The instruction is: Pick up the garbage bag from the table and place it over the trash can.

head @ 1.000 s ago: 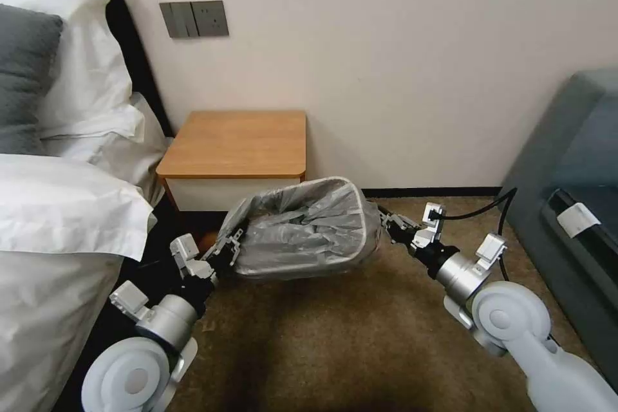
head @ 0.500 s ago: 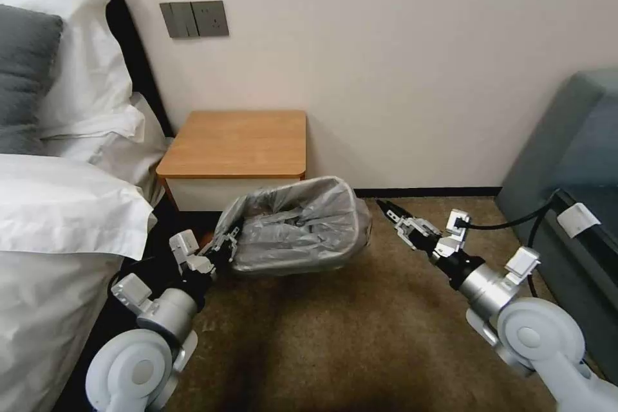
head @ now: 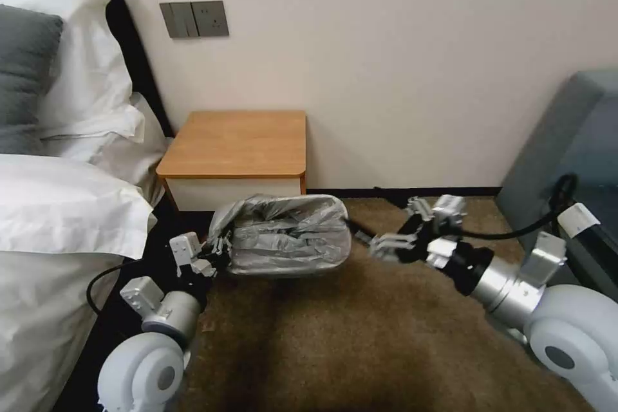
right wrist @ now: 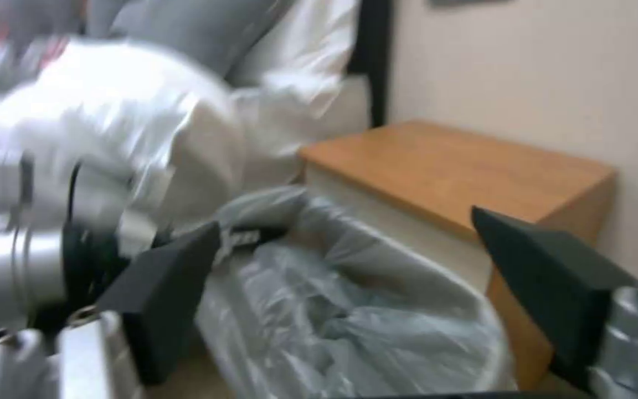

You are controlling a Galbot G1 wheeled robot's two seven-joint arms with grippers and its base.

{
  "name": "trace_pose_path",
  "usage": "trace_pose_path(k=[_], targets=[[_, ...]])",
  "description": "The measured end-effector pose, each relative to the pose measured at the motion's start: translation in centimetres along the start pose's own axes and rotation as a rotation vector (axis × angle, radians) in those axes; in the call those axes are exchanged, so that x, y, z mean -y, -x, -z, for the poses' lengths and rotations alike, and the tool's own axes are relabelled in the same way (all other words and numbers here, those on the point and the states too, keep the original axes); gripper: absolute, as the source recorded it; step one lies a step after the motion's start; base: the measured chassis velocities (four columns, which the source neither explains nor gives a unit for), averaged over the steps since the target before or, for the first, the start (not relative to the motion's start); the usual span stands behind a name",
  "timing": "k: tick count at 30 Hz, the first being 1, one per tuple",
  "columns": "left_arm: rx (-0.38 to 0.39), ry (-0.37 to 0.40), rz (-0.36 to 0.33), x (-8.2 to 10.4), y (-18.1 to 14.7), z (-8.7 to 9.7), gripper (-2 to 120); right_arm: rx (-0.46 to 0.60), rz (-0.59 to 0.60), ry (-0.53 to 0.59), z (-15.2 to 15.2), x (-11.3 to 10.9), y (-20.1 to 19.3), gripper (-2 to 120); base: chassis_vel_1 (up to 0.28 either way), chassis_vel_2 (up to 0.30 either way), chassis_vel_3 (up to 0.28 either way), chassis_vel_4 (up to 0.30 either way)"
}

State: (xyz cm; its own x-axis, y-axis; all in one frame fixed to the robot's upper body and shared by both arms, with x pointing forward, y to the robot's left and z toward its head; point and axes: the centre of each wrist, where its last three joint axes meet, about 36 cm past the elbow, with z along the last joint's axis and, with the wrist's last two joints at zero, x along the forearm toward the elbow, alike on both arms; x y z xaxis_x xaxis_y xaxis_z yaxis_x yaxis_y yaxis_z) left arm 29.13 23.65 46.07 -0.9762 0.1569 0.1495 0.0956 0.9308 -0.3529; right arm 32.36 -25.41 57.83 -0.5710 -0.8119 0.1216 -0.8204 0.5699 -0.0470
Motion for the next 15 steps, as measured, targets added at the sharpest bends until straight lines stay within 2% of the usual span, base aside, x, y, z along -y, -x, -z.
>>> trace_pose_path(k=[1, 2, 4, 5, 8, 9, 12, 13, 15], targets=[[0.004, 0.019, -0.004, 0.3, -0.1, -0.2, 7, -0.028, 0.033, -0.046, 0.4, 0.1, 0.4, 82, 0.000, 0.000, 0.000, 0.000], [0.004, 0.019, -0.004, 0.3, -0.1, -0.2, 7, -0.028, 0.033, -0.046, 0.4, 0.1, 0.4, 82, 0.000, 0.000, 0.000, 0.000], [0.015, 0.066, -0.017, 1.0, -0.2, -0.7, 7, -0.097, 0.106, -0.126, 1.3, 0.0, 1.7, 70, 0.000, 0.000, 0.000, 0.000], [0.015, 0.066, -0.017, 1.0, -0.2, -0.7, 7, -0.097, 0.106, -0.126, 1.3, 0.0, 1.7, 70, 0.000, 0.000, 0.000, 0.000], [0.028, 0.106, -0.026, 1.7, -0.2, -1.3, 7, -0.151, 0.163, -0.202, 1.3, 0.1, 4.2, 55, 0.000, 0.000, 0.000, 0.000], [0.028, 0.106, -0.026, 1.7, -0.2, -1.3, 7, -0.151, 0.163, -0.202, 1.3, 0.1, 4.2, 55, 0.000, 0.000, 0.000, 0.000], [0.036, 0.138, -0.022, 1.8, -0.4, -1.5, 7, -0.177, 0.192, -0.281, 0.8, 0.6, 7.3, 39, 0.000, 0.000, 0.000, 0.000], [0.036, 0.138, -0.022, 1.8, -0.4, -1.5, 7, -0.177, 0.192, -0.281, 0.8, 0.6, 7.3, 39, 0.000, 0.000, 0.000, 0.000], [0.039, 0.156, -0.017, 1.7, -0.5, -1.5, 7, -0.190, 0.208, -0.317, 0.4, 0.9, 9.1, 30, 0.000, 0.000, 0.000, 0.000]])
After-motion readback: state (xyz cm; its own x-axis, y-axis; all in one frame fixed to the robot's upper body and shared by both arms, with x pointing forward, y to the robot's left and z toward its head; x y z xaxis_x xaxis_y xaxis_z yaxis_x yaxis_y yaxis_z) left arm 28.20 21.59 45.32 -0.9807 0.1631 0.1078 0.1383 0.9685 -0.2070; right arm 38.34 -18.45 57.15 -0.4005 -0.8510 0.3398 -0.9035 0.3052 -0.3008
